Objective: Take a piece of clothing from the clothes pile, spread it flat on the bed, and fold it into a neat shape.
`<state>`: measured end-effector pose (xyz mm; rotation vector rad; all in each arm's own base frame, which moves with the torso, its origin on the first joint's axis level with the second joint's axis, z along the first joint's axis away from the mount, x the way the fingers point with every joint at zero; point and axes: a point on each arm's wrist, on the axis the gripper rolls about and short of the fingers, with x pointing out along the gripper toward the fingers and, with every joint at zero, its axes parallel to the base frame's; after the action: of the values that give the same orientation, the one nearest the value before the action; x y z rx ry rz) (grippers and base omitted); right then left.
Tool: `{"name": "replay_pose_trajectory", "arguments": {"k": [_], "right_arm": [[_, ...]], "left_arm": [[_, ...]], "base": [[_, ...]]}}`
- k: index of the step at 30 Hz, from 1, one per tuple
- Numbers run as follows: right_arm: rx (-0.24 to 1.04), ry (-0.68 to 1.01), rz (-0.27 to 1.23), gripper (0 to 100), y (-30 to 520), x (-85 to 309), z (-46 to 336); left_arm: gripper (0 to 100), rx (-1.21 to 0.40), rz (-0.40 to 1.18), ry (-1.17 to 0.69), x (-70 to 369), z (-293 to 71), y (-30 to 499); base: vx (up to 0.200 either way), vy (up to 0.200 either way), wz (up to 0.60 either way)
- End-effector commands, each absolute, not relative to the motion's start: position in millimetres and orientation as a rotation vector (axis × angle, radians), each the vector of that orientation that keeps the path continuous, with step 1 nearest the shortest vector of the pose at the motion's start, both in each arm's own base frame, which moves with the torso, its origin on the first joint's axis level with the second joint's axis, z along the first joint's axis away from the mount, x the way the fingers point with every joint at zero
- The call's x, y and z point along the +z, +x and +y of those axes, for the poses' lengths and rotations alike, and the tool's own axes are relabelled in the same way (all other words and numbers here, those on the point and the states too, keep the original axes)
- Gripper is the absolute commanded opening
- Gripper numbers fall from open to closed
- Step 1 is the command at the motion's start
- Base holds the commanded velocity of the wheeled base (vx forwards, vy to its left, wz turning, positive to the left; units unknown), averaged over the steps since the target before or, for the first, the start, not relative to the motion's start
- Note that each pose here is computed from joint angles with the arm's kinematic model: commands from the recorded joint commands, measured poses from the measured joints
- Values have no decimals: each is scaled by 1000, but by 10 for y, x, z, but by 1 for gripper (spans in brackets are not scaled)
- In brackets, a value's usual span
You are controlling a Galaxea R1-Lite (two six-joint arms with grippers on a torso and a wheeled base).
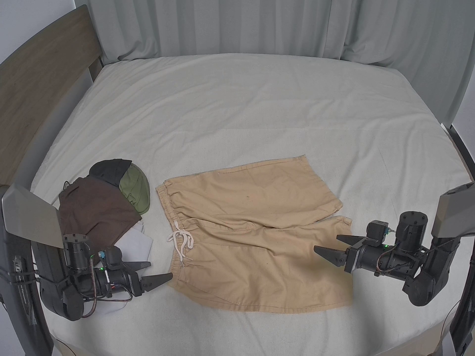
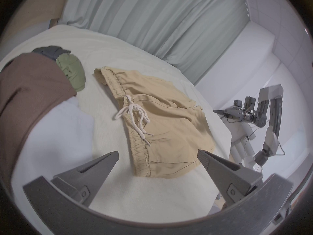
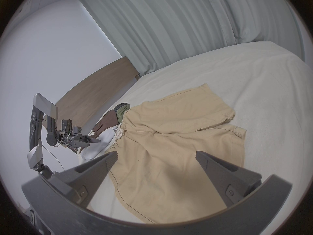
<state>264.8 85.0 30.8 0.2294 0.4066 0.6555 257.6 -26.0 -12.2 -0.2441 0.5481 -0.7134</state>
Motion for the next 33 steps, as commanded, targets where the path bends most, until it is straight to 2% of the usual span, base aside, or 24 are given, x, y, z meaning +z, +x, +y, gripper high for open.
{"name": "replay_pose_trajectory", "arguments": {"k": [1, 11, 33], "right_arm": [[656, 230, 411, 100, 2649, 295, 851], [655, 230, 413, 100, 2654, 288, 852], [656, 229, 412, 100, 2654, 288, 852]], "left_arm": [[100, -711, 585, -288, -175, -300, 2578], [100, -676, 640, -318, -382, -316, 2652], [100, -584, 720, -452, -538, -468, 2744]], "base": [[0, 0, 0], [0, 0, 0], [0, 0, 0]]}}
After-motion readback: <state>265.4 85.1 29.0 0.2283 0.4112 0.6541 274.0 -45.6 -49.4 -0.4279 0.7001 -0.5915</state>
